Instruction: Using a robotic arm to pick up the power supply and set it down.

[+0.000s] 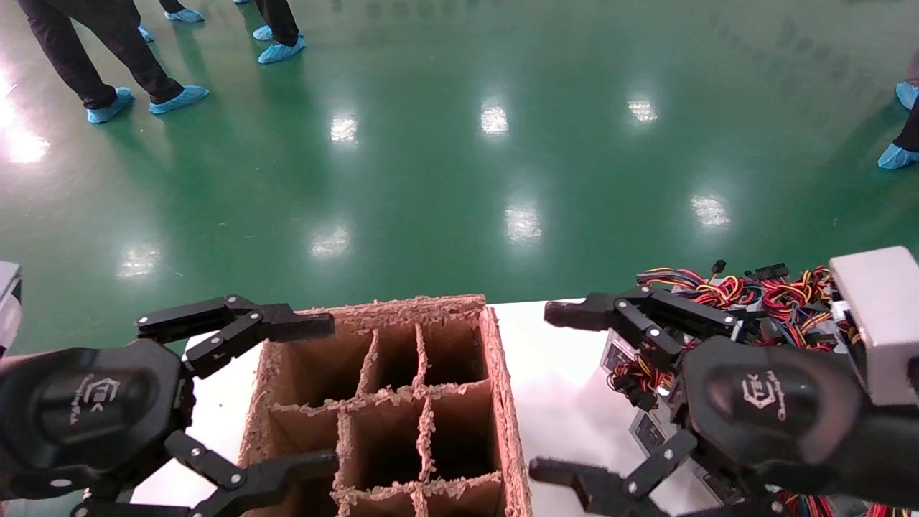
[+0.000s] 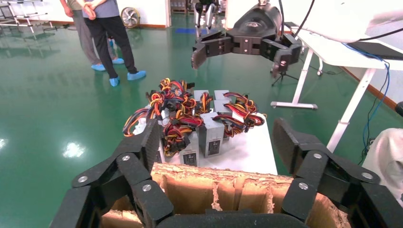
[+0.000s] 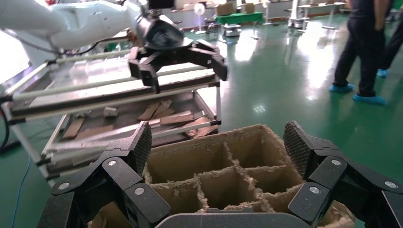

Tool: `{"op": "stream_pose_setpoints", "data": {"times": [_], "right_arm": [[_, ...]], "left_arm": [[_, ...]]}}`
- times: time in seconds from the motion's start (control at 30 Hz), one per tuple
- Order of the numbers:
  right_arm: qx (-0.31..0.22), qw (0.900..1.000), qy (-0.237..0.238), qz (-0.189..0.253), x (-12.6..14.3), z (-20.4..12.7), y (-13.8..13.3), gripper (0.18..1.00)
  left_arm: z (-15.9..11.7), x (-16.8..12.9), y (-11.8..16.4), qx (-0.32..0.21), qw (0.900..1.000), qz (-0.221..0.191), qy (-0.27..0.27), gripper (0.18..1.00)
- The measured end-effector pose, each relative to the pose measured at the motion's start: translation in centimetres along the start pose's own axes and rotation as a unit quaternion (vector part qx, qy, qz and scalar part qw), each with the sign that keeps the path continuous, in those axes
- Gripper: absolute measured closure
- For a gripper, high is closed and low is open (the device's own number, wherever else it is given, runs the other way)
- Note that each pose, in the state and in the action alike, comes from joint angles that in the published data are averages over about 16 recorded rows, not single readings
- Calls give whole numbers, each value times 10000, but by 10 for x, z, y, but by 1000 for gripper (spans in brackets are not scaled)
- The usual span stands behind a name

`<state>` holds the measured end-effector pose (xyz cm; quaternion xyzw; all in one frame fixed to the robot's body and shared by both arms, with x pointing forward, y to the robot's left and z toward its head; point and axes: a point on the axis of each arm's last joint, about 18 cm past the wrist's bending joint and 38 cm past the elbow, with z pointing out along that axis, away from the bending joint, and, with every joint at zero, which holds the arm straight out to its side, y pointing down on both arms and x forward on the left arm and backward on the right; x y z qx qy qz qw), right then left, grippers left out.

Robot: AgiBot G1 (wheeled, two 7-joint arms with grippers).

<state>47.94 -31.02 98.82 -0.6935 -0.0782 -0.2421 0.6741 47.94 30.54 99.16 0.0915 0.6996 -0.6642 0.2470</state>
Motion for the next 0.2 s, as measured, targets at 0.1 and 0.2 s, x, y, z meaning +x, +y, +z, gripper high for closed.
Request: {"op": "stream_pose_setpoints", "data": {"times": [0.1, 0.2], "right_arm": [[-39, 10000, -61, -63, -1, 2, -2, 179], [-77, 9998, -118, -125, -2, 4, -4, 179]], "left_arm": [[0, 0, 0, 0, 10000, 0, 0, 398], [0, 0, 0, 0, 10000, 0, 0, 374]]}}
